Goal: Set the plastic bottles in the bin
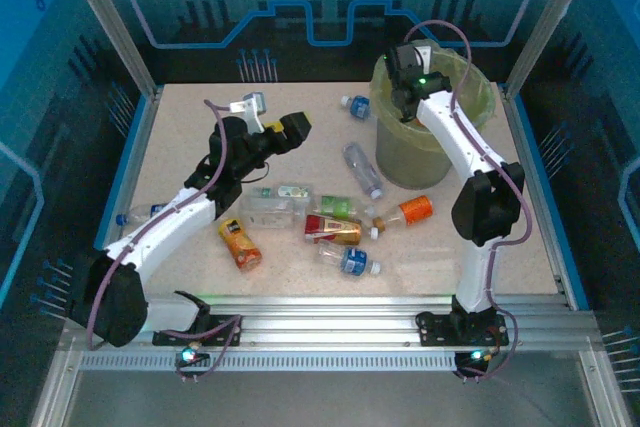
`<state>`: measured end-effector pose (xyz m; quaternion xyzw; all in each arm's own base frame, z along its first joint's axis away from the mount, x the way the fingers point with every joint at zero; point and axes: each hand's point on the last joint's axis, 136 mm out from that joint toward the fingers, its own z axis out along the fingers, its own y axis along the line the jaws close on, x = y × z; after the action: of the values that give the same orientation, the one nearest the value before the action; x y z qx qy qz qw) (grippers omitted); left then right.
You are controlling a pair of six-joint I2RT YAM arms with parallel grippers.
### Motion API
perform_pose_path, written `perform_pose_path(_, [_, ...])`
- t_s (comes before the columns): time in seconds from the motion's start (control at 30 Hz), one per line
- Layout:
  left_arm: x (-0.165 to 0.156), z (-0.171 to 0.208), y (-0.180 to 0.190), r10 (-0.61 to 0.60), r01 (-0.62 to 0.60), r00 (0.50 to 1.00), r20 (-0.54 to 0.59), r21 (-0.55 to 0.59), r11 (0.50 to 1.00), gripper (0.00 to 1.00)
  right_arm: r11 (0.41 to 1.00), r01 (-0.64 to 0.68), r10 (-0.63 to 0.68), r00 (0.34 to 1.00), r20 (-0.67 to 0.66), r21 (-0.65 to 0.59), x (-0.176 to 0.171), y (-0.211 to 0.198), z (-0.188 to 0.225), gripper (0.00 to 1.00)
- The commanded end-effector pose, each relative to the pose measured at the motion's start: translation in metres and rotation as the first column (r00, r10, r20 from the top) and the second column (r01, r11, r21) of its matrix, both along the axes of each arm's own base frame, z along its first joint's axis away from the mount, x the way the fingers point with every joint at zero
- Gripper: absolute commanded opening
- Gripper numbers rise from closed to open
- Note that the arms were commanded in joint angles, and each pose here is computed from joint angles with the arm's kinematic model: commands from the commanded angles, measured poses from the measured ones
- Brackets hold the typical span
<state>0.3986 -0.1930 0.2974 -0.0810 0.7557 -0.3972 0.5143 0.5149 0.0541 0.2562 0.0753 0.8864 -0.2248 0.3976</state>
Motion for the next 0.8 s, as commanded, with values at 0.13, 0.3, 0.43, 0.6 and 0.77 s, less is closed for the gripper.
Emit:
perform_pose_path(0.13, [-0.005, 0.014, 0.012, 0.024, -0.024, 0.999, 0.041, -0.011, 1.0, 0.99, 0.997, 0.011, -0.014, 0.999, 0.033, 0.08, -0.014, -0.006, 0.023, 0.9])
perform_pose_path(0.3, [-0.005, 0.012, 0.02, 0.051, -0.05, 0.998, 0.028, -0.022, 0.998, 0.99, 0.988, -0.035, 0.023, 0.997, 0.078, 0.149, -0.029, 0.001, 0.052, 1.0])
perform_pose_path(0.43, [-0.006, 0.011, 0.026, 0.068, -0.067, 0.997, 0.023, -0.03, 0.997, 0.99, 0.977, -0.108, 0.089, 0.99, 0.106, 0.183, -0.045, 0.013, 0.081, 1.0])
perform_pose_path(0.6, [-0.009, 0.01, 0.028, 0.069, -0.068, 0.998, 0.016, -0.028, 0.997, 0.99, 0.95, -0.274, 0.258, 0.959, 0.118, 0.152, -0.074, 0.049, 0.107, 1.0])
perform_pose_path(0.77, [-0.012, 0.008, 0.034, 0.086, -0.086, 0.996, 0.01, -0.023, 0.996, 0.99, 0.887, -0.455, 0.449, 0.889, 0.084, 0.08, -0.12, 0.096, 0.108, 1.0])
